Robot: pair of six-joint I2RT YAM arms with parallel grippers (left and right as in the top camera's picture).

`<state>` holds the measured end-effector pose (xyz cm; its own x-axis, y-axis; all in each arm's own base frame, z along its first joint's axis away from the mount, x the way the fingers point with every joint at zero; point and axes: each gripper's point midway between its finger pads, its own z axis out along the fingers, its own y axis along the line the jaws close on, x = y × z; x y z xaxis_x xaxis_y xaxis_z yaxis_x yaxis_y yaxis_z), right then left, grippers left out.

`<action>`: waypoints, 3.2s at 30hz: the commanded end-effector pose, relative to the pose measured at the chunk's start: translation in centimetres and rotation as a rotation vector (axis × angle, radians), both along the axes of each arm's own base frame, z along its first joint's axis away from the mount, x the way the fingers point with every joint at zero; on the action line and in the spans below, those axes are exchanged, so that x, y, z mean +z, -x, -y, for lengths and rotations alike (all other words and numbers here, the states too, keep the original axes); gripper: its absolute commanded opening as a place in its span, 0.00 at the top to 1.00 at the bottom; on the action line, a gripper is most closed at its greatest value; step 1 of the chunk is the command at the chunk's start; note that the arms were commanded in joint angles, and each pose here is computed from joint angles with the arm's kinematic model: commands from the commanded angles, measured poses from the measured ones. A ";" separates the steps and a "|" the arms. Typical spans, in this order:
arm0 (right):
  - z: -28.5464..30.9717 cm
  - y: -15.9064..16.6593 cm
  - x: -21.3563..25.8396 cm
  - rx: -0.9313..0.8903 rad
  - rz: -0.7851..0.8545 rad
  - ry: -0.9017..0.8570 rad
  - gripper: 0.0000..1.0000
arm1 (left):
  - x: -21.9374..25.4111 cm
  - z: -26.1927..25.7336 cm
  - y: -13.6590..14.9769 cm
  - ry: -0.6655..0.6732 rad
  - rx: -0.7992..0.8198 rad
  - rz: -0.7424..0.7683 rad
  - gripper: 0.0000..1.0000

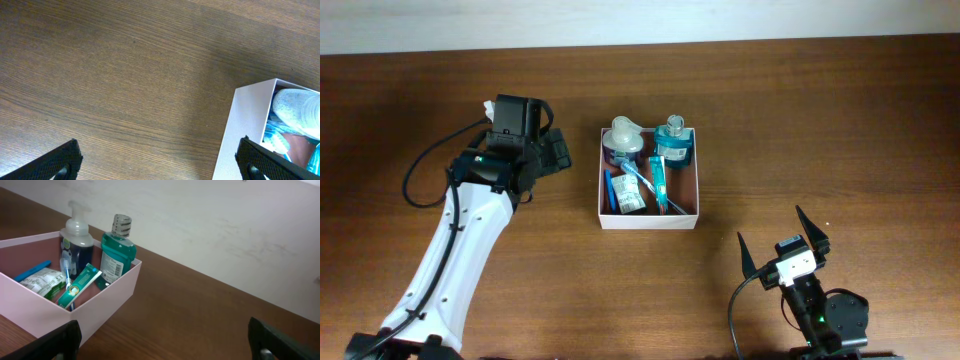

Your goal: Pack container

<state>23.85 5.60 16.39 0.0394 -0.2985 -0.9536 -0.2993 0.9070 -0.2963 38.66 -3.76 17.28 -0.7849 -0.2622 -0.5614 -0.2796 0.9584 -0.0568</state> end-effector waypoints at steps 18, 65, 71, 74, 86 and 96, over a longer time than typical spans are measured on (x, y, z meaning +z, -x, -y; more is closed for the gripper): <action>0.4 -0.1 -0.2 -0.020 0.000 0.000 0.01 | 0.1 -1.3 5.0 -0.003 0.011 0.034 0.01; 0.4 -0.1 -0.2 -0.020 0.000 0.000 0.01 | -2.6 -4.2 14.1 -0.181 -0.187 0.812 0.01; 0.4 -0.1 -0.2 -0.020 0.000 0.000 0.01 | -2.6 -4.2 14.1 -0.181 -0.188 0.811 0.01; 0.4 -0.1 -0.2 -0.020 0.000 0.000 0.02 | -2.6 -4.2 14.1 -0.181 -0.188 0.811 0.01; 0.4 -0.1 -0.2 -0.020 0.000 0.000 0.01 | -2.6 -4.2 14.1 -0.181 -0.187 0.811 0.01; 0.4 -0.1 -0.2 -0.020 0.000 0.001 0.01 | -2.6 -4.2 14.1 -0.181 -0.188 0.811 0.00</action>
<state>23.87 5.54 16.41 0.0397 -0.2998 -0.9532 -0.2955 0.9077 -0.2978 24.61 0.57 14.82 -0.1423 -0.0353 -0.9892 -0.0665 0.9974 -0.0260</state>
